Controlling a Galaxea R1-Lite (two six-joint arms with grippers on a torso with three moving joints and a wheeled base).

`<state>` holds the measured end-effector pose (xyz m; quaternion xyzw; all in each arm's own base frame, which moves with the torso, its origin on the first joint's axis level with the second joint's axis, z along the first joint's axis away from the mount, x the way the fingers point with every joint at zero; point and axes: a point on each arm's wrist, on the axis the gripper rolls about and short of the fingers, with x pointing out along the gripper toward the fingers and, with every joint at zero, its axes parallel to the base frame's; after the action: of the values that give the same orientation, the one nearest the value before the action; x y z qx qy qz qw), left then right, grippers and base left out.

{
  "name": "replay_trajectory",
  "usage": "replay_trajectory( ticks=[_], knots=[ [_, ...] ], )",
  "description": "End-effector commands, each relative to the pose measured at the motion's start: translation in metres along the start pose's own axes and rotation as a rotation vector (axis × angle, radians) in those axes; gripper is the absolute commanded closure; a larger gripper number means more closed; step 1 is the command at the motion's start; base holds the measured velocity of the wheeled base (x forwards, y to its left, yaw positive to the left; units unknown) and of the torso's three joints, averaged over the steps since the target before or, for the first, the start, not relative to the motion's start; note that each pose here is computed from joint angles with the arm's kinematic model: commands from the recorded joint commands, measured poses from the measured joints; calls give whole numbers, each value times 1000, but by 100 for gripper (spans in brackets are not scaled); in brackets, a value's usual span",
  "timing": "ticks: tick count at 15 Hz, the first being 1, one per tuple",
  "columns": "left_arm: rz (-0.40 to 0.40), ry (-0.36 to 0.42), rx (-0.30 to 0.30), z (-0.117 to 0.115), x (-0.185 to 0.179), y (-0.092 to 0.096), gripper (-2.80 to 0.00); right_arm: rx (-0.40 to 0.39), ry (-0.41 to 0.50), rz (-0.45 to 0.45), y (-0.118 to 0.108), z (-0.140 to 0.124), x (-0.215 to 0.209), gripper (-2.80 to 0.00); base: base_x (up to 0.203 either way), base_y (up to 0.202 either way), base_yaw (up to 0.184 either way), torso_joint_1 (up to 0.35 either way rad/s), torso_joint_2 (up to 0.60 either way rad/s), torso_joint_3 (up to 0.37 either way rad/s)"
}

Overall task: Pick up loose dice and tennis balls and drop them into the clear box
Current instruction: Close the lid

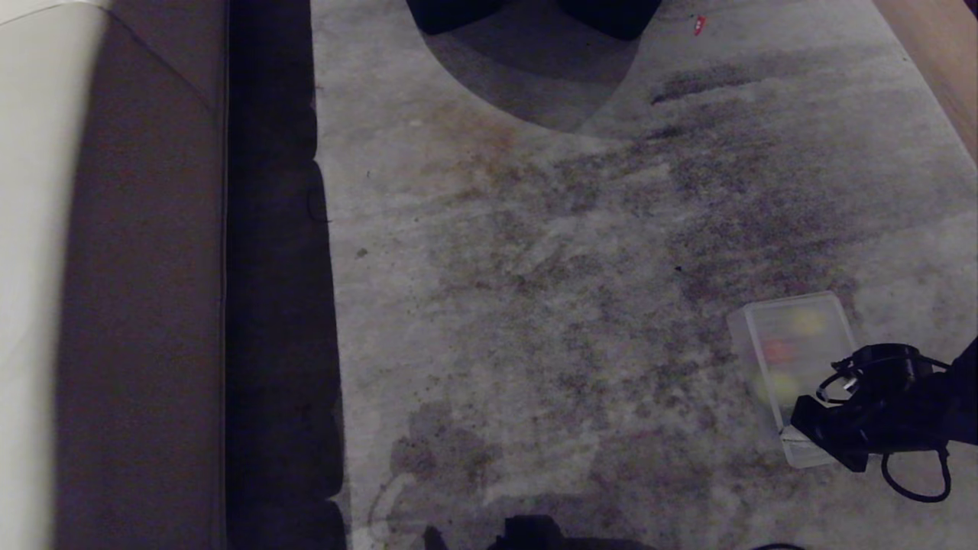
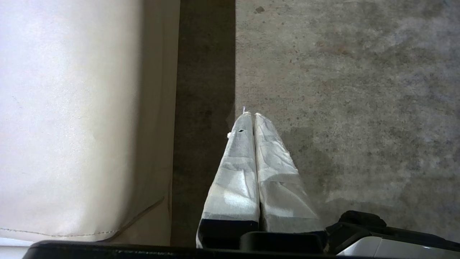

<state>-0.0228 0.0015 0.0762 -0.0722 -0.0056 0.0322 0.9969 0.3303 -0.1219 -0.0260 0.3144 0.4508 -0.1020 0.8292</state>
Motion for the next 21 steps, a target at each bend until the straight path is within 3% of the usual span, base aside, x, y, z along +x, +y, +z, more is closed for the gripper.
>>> replay_trajectory(
  ticks=[1,5,9,21],
  knots=[
    [1,0,-1,0,0,0,0,-4,-18,9,4,4,-9,0,0,0,0,0,0,0],
    [1,0,-1,0,0,0,0,-3,-12,13,7,3,-14,0,0,0,0,0,0,0],
    [1,-1,-1,0,0,0,0,-1,87,44,16,-4,-11,0,0,0,0,0,0,0],
    [1,-1,-1,0,0,0,0,-5,47,48,11,14,8,0,0,0,0,0,0,0]
  ],
)
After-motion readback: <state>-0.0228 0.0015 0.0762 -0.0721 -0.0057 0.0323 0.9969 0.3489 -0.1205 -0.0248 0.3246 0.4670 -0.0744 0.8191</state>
